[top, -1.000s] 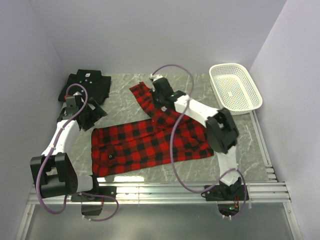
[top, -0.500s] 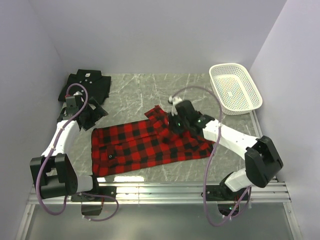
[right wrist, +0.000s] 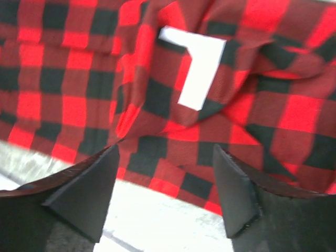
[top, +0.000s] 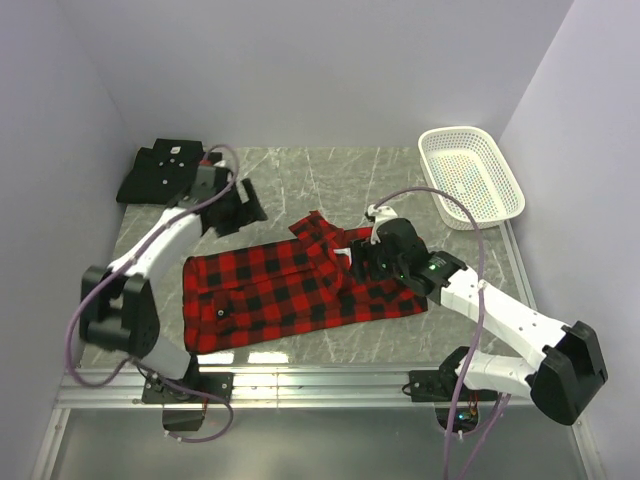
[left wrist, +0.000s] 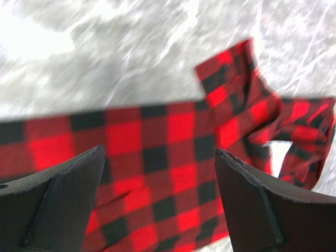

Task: Fold and stack the long sleeve shirts
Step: Fold the shirt

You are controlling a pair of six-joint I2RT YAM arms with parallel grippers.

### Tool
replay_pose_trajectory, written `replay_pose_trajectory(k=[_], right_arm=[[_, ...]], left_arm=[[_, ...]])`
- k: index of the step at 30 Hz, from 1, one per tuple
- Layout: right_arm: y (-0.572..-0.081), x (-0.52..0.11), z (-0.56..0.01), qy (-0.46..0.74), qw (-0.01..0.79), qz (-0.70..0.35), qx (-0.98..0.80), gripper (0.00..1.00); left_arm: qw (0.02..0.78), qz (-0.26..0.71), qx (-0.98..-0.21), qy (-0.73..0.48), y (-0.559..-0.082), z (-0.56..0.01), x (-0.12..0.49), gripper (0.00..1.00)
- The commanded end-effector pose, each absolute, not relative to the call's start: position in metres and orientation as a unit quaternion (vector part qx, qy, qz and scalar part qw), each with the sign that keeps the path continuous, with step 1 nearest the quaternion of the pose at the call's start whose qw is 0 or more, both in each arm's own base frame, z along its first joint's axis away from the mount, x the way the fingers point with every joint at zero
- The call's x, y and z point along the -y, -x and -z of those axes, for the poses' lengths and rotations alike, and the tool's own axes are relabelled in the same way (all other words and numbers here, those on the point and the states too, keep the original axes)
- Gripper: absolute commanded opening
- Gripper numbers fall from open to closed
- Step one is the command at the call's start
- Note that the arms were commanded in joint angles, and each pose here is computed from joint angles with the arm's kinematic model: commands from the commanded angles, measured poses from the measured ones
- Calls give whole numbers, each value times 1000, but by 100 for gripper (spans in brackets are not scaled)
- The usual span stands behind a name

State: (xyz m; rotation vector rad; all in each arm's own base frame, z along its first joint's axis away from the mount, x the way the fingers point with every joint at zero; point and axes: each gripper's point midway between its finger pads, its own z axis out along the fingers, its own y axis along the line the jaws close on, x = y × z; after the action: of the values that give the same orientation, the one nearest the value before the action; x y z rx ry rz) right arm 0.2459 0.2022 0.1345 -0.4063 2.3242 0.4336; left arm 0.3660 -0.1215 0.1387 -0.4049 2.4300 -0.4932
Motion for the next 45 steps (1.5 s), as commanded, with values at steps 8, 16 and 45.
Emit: replay_pose_trajectory(k=[8,16,45], right_arm=[[-273,-167,-155,10,436,-123,-892,100],[-262,-173,-139,-18,421,-167,-891,98],[-257,-166,-130,-21,424,-160,-891,96]], left_arm=[[309,127,-933,132,-452,-134,226,75],[299,114,-939,129,-480,-97,272,54],[287,116,-943,123,-494,-12,299,22]])
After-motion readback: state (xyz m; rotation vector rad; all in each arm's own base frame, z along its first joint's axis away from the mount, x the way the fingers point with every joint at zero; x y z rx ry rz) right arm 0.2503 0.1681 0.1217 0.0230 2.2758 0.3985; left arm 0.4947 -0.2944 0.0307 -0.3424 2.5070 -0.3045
